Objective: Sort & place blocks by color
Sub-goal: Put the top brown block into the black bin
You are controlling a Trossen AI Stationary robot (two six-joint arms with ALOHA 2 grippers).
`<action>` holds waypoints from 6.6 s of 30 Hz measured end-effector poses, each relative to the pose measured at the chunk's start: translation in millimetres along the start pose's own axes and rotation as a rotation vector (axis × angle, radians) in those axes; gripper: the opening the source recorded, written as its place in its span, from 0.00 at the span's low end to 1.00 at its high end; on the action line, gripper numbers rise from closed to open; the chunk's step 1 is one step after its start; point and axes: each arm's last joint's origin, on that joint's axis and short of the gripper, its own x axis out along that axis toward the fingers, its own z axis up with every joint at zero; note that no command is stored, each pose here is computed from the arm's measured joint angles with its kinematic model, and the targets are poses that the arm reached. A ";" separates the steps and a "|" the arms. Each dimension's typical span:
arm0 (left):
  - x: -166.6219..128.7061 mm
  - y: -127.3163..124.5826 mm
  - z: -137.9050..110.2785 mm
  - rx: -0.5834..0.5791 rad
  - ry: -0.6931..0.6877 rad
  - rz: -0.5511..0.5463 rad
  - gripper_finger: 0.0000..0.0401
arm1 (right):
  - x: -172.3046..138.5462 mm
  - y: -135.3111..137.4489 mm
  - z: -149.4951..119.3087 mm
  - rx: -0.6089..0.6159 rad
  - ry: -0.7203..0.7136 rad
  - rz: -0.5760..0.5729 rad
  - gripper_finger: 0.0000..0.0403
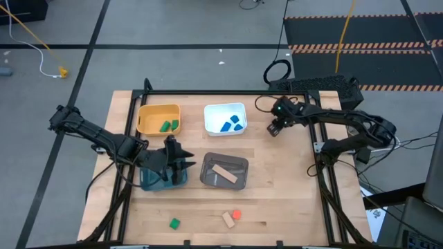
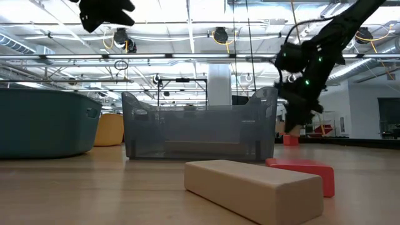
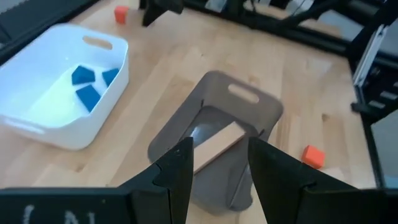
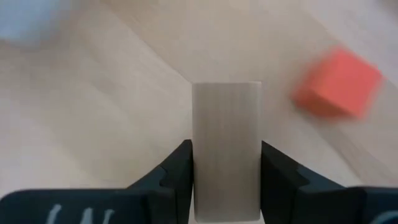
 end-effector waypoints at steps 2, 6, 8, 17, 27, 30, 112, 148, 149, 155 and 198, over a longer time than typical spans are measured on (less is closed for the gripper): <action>0.4 -0.9 3.0 0.007 -0.027 -0.010 0.38 | -7.6 7.6 6.7 -0.005 -0.090 0.071 0.29; 1.3 0.3 8.6 0.004 -0.085 0.015 0.38 | -23.6 24.9 15.5 -0.052 -0.239 0.178 0.29; 2.4 2.1 11.0 -0.004 -0.103 0.030 0.39 | -31.2 35.2 17.9 -0.086 -0.306 0.220 0.29; 20.8 5.9 16.4 -0.075 -0.139 0.066 0.57 | -52.1 94.8 7.2 -0.335 -0.458 0.423 0.29; 66.1 3.4 19.2 -0.125 -0.206 0.071 0.71 | -76.2 142.6 -15.1 -0.615 -0.716 0.265 0.29; 75.2 1.6 21.0 -0.134 -0.245 0.060 0.70 | -82.2 150.5 -20.8 -0.679 -0.772 0.207 0.29; 117.4 13.9 28.0 -0.400 -0.365 -0.014 0.45 | -64.6 188.8 -37.7 -0.916 -0.883 0.090 0.29; 158.0 44.5 6.0 -0.565 -0.264 0.122 0.67 | -22.9 187.9 -23.1 -0.948 -0.793 -0.102 0.29; 158.4 44.3 6.8 -0.561 -0.273 0.115 0.66 | -22.8 187.5 -22.1 -0.940 -0.792 -0.102 0.29; 157.7 41.5 13.4 -0.532 -0.323 0.063 0.64 | -19.5 185.0 -21.2 -0.911 -0.753 -0.069 0.29; 159.1 42.6 9.5 -0.442 -0.258 0.060 0.33 | -57.6 193.9 -25.1 -0.740 -0.737 0.151 0.69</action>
